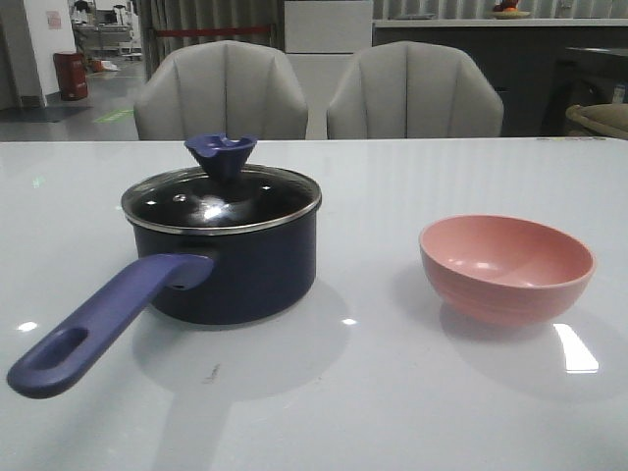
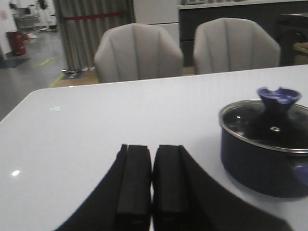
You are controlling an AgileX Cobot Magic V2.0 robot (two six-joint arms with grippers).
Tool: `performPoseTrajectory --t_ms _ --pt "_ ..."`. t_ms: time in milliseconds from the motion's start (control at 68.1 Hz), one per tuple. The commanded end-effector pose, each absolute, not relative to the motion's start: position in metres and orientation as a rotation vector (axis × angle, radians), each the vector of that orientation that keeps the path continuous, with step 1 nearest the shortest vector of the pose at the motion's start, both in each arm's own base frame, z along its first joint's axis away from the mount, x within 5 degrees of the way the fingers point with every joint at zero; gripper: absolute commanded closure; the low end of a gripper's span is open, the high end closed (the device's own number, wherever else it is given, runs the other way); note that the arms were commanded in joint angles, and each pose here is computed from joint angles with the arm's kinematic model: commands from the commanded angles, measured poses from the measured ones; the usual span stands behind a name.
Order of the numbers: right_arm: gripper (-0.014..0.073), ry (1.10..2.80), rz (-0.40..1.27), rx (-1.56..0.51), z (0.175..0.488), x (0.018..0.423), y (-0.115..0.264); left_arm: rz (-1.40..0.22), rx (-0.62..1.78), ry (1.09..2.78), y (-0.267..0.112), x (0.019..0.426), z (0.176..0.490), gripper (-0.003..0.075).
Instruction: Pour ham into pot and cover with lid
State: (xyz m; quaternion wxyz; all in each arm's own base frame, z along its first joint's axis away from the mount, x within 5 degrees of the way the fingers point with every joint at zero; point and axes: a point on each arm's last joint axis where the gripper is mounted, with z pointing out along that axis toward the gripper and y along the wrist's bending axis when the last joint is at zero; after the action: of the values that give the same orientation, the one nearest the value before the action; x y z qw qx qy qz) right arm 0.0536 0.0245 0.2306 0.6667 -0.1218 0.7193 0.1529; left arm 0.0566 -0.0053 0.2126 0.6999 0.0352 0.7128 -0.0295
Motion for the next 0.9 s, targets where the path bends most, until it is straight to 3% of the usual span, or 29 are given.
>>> performPoseTrajectory --t_ms 0,881 --pt "0.0436 1.534 0.333 -0.247 0.247 0.054 0.022 -0.066 -0.015 1.459 -0.002 0.053 0.217 0.0586" --pt "0.0436 1.536 0.333 -0.248 0.247 0.054 0.023 -0.064 -0.036 1.464 -0.001 0.055 0.208 0.0586"
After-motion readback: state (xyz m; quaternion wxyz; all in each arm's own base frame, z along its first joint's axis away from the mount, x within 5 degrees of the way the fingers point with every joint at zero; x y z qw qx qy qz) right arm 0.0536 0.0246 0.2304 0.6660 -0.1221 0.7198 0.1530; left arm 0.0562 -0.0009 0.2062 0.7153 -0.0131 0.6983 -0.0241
